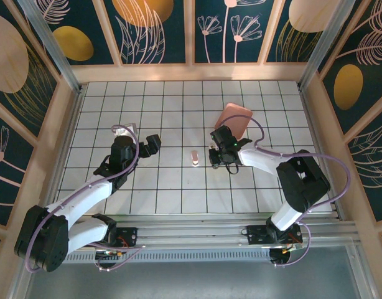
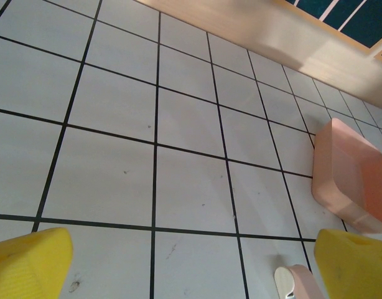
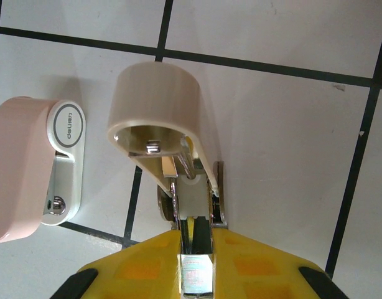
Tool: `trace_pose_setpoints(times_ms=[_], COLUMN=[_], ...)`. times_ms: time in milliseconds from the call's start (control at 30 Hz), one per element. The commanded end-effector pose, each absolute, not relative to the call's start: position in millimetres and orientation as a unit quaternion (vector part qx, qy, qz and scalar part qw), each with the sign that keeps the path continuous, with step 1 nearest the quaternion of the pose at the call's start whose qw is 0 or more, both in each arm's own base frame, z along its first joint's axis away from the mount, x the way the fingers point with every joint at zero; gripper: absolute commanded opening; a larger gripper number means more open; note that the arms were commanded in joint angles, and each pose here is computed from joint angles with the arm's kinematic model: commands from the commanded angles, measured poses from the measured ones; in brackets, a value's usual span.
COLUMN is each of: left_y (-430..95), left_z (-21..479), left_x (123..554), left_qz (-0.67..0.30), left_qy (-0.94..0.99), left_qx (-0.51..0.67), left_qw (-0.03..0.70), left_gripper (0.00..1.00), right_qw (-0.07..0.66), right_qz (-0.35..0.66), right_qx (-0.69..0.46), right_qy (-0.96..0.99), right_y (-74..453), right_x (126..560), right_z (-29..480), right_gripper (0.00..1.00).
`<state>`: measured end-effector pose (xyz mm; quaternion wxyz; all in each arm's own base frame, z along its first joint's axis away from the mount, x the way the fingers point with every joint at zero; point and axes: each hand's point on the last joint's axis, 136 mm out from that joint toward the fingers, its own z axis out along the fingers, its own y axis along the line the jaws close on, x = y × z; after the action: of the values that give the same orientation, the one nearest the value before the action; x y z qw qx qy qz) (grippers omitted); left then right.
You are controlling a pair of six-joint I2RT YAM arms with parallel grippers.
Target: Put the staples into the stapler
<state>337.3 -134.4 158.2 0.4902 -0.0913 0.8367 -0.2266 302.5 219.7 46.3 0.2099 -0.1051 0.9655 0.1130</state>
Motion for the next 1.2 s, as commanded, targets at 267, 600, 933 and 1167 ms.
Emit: trace_pose_setpoints(times_ms=[267,600,933,1167], left_y=[-136,-138,-139,-139], left_z=[171,171,170,171], left_x=[344,344,345,344], left_qz=[-0.238,-0.241,-0.242,-0.243], left_qy=[0.824,0.824,0.825,0.825], left_qx=[-0.094,-0.091,-0.088,-0.087], left_qw=[0.505,0.505,0.503,0.504], left_gripper=[0.99,0.99,0.99,0.99], right_qw=[0.217,0.209,0.198,0.195], right_qz=[0.082,0.091,0.099,0.097], right_qx=[-0.122,-0.129,-0.132,-0.131], right_qy=[0.965,0.965,0.966,0.967], right_y=[213,215,217,217], right_x=[305,299,294,294], right_z=[38,35,32,30], right_gripper=[0.18,0.18,0.18,0.21])
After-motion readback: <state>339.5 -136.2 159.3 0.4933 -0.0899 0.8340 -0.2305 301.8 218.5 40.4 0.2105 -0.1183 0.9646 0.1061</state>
